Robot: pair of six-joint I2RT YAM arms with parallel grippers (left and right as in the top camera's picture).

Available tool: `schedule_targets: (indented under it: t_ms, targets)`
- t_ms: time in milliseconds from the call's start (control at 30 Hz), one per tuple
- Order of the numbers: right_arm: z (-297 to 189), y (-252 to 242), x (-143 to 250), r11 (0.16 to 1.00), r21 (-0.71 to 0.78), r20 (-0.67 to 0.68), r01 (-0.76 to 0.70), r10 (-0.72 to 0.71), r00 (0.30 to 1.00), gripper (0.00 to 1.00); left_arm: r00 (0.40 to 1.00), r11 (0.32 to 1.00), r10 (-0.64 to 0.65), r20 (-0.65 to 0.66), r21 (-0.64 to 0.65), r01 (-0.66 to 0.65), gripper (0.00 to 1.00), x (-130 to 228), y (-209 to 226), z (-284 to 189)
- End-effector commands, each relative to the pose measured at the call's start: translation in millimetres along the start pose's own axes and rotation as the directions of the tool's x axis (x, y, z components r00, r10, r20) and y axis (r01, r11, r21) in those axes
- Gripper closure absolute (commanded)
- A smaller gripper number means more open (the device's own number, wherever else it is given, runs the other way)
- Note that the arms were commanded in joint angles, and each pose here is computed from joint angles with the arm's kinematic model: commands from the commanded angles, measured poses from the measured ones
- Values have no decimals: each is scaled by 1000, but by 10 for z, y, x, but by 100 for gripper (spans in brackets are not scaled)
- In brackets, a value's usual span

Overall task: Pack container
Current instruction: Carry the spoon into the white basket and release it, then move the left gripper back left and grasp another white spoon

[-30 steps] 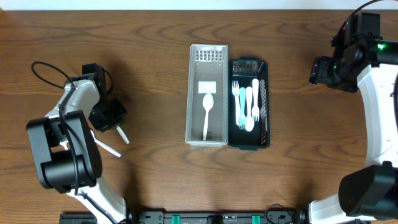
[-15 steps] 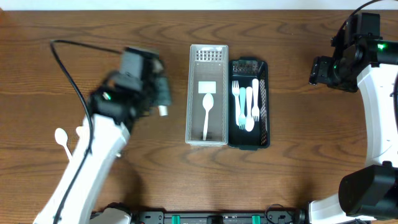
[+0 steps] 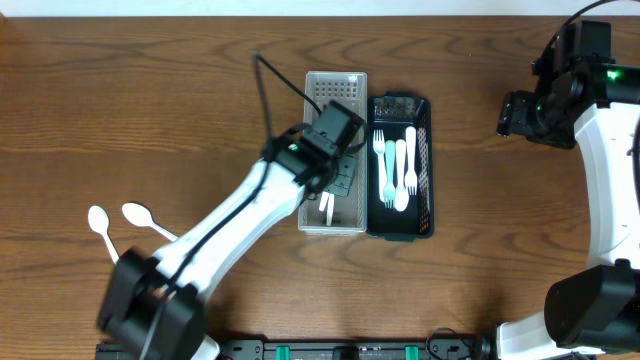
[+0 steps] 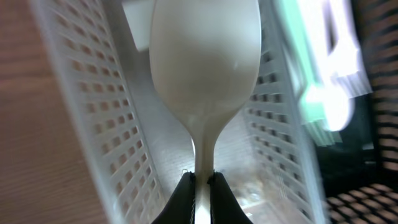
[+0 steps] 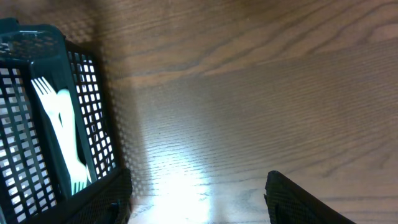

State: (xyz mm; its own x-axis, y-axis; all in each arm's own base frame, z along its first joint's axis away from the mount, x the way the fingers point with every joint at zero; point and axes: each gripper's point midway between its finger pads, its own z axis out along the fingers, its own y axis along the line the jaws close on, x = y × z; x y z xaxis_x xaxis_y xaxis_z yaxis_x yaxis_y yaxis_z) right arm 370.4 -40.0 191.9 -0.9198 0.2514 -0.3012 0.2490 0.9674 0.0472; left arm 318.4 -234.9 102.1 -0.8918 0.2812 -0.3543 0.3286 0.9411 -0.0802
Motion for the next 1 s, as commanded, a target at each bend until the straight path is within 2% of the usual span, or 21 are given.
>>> schedule_targets:
  t_ms: [0,67,233,433,533,600,733,833,967]
  targets:
    - [-4,0,10,1000,-3,-2,9,-9,1000,28,999,1000,16,-34,-26,-16,93,53,34,153]
    - [-4,0,9,1000,-3,-1,9,-9,1000,28,999,999,16,-40,-28,-18,77,60,35,183]
    - [-4,0,13,1000,-3,-3,9,-9,1000,28,999,999,42,2,-18,-42,63,-43,19,67]
    - [-4,-1,19,1000,-2,-5,10,-10,1000,28,991,993,37,128,-117,-22,46,-268,239,-553]
    - [-4,-1,18,1000,-2,-5,10,-10,1000,28,980,983,-52,190,-162,84,35,-252,527,-949]
    - [-4,-1,19,1000,-2,-5,10,-10,1000,28,960,961,-173,221,-174,213,31,-152,823,-1225]
    - [5,-3,29,1000,-2,-9,10,-10,1000,27,873,860,-403,273,-213,463,16,157,1491,-1666]
    - [21,-5,46,1000,-1,-15,10,-10,1000,27,770,732,-554,317,-255,632,6,474,2012,-1925]
    - [48,-9,64,1000,0,-21,18,-18,1000,27,634,580,-699,329,-258,773,1,816,2456,-1993]
